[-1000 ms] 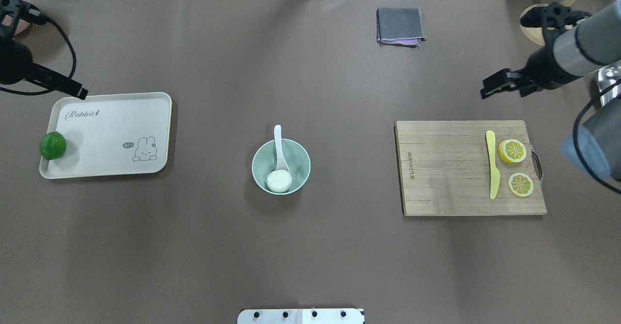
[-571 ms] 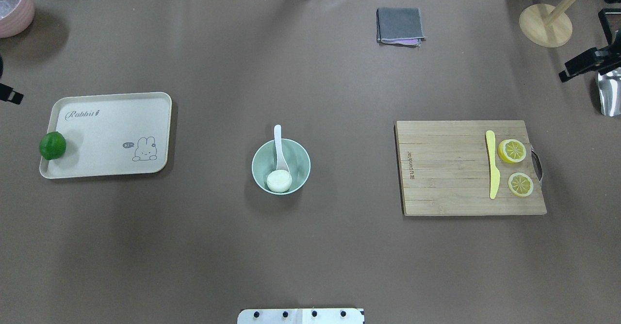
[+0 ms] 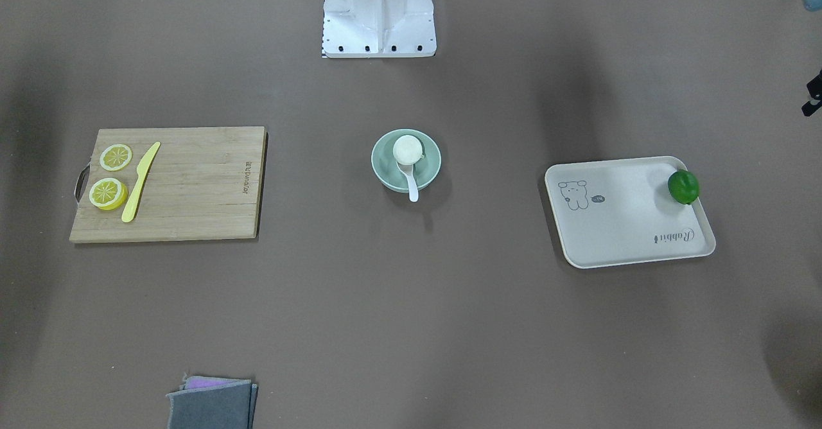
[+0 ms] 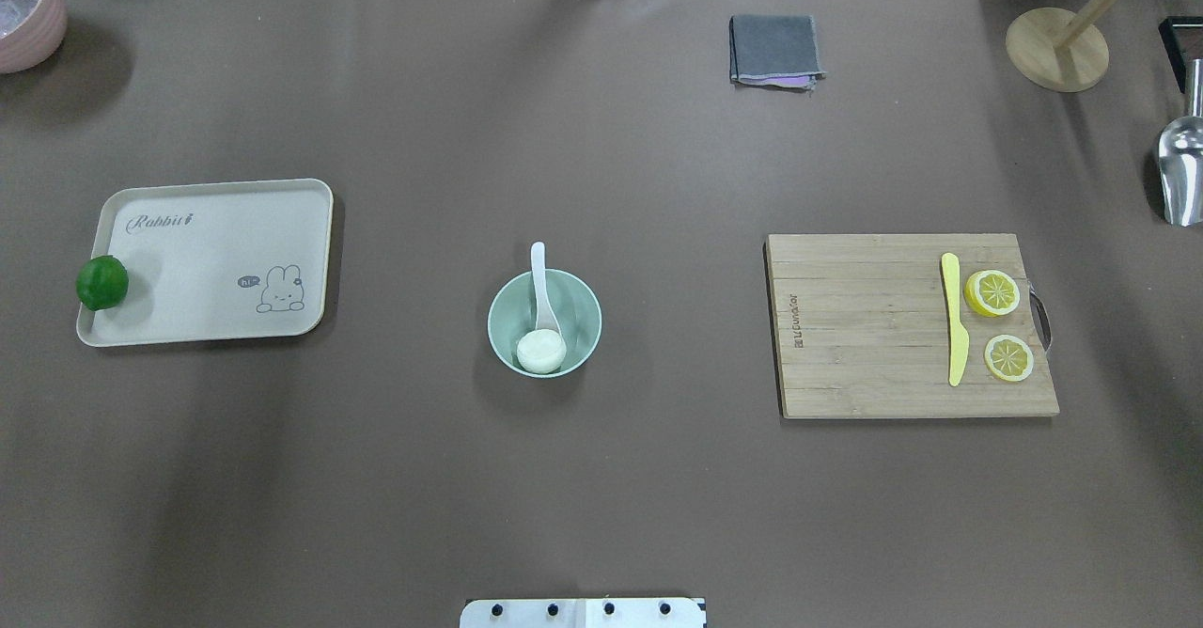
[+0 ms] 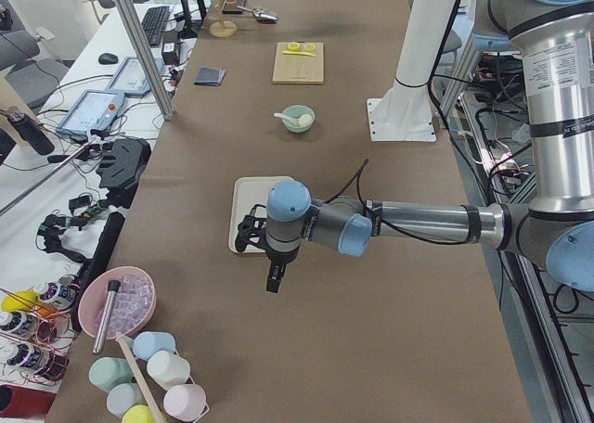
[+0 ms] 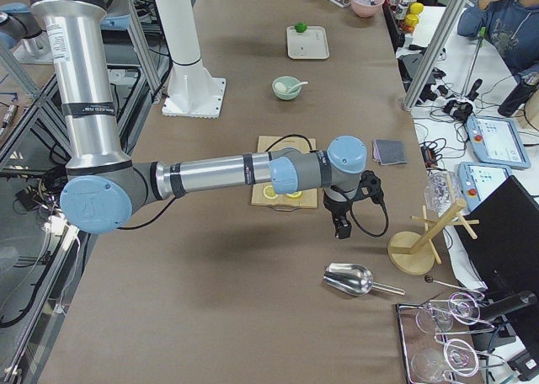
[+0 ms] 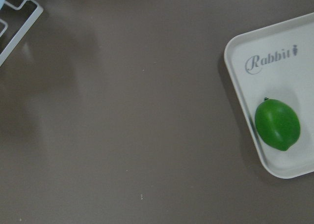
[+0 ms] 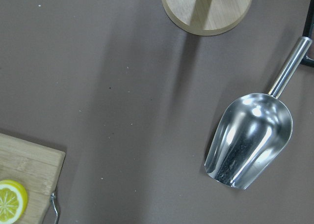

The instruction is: Put spoon and bun in bowl

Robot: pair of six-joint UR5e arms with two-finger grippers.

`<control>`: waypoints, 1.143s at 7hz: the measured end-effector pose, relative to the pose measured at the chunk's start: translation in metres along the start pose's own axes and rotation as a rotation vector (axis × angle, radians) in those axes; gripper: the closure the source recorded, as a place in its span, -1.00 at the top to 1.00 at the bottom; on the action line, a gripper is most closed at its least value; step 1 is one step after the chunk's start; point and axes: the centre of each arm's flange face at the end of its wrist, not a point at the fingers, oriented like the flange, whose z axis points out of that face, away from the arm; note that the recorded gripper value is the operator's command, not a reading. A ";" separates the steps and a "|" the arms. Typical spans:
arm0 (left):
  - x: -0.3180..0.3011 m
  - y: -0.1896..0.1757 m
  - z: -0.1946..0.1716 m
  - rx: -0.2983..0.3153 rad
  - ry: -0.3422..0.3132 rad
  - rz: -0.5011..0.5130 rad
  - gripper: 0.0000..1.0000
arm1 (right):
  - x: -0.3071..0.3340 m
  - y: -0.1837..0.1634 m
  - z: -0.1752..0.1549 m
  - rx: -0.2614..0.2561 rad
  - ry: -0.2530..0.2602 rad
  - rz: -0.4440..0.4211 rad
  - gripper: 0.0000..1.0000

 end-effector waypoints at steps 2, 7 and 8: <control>-0.015 0.004 0.001 0.005 -0.006 -0.034 0.97 | 0.004 0.002 0.002 -0.001 0.017 0.004 1.00; -0.003 -0.025 -0.016 0.053 0.000 -0.001 0.97 | 0.017 0.015 0.015 -0.028 0.020 0.038 1.00; -0.001 -0.027 -0.018 0.059 0.001 0.007 0.97 | 0.021 0.019 0.020 -0.038 0.017 0.048 1.00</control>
